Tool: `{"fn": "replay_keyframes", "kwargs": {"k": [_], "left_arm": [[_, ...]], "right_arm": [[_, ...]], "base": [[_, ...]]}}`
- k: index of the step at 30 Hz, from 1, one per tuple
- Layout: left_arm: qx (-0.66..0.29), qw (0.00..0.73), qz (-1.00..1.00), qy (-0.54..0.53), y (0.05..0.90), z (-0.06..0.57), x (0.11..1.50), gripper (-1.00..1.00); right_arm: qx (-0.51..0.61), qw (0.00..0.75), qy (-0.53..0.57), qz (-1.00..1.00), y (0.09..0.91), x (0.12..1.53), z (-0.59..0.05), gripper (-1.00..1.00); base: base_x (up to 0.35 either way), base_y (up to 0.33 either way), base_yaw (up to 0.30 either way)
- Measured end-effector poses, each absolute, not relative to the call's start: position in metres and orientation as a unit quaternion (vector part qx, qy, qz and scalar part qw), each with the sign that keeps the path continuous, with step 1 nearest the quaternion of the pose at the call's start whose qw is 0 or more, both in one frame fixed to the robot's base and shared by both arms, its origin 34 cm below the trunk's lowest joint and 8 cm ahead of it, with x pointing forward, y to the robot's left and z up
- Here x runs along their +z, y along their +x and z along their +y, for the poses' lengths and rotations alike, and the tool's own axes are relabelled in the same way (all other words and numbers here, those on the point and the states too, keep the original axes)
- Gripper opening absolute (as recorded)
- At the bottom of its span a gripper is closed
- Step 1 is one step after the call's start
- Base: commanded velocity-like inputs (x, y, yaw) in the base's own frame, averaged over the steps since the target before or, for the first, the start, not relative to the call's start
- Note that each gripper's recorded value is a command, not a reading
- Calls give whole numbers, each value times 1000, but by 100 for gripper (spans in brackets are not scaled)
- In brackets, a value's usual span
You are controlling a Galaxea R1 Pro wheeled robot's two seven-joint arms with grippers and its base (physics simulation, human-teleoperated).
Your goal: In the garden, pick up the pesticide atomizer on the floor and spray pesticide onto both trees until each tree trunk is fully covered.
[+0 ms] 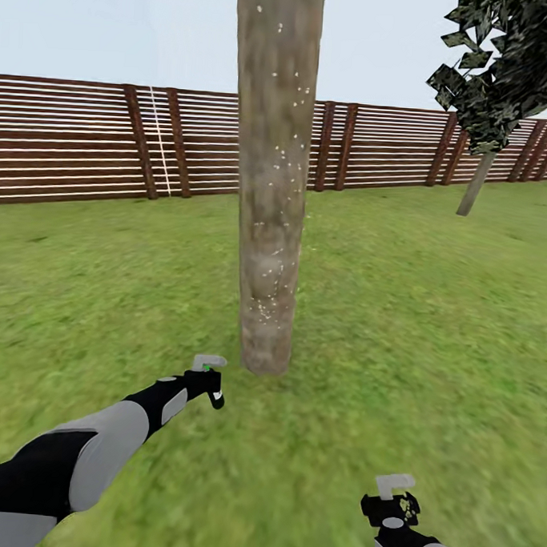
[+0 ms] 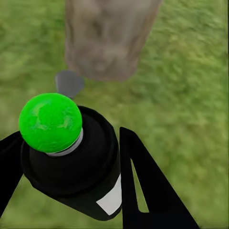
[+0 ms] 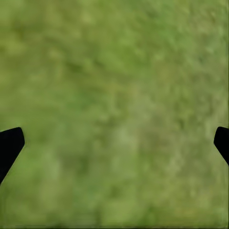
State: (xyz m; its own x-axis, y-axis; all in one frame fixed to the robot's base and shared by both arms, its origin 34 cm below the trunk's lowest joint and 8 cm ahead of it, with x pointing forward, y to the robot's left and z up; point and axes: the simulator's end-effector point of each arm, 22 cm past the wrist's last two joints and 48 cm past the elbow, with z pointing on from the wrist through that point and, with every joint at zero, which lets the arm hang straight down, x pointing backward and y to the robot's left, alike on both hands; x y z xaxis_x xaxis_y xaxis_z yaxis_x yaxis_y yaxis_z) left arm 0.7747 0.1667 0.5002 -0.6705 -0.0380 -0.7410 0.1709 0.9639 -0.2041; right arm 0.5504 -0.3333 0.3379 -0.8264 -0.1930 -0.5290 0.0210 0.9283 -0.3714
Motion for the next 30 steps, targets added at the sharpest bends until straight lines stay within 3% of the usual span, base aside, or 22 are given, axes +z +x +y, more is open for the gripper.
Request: {"fn": "replay_keyframes", "kwargs": {"k": [12,20,30], "left_arm": [[-129,405,904,37,775,167,501,-100],[-129,405,904,37,775,167,501,-100],[-130,406,904,36,775,167,501,-100]], "right_arm": [[-183,291,-46,938,551,338,-333,100],[-183,291,-46,938,550,338,-333,100],[-183,288,-47,939,545,335,-333,100]], "base": [[0,350,-293],[0,350,-131],[0,350,-286]]}}
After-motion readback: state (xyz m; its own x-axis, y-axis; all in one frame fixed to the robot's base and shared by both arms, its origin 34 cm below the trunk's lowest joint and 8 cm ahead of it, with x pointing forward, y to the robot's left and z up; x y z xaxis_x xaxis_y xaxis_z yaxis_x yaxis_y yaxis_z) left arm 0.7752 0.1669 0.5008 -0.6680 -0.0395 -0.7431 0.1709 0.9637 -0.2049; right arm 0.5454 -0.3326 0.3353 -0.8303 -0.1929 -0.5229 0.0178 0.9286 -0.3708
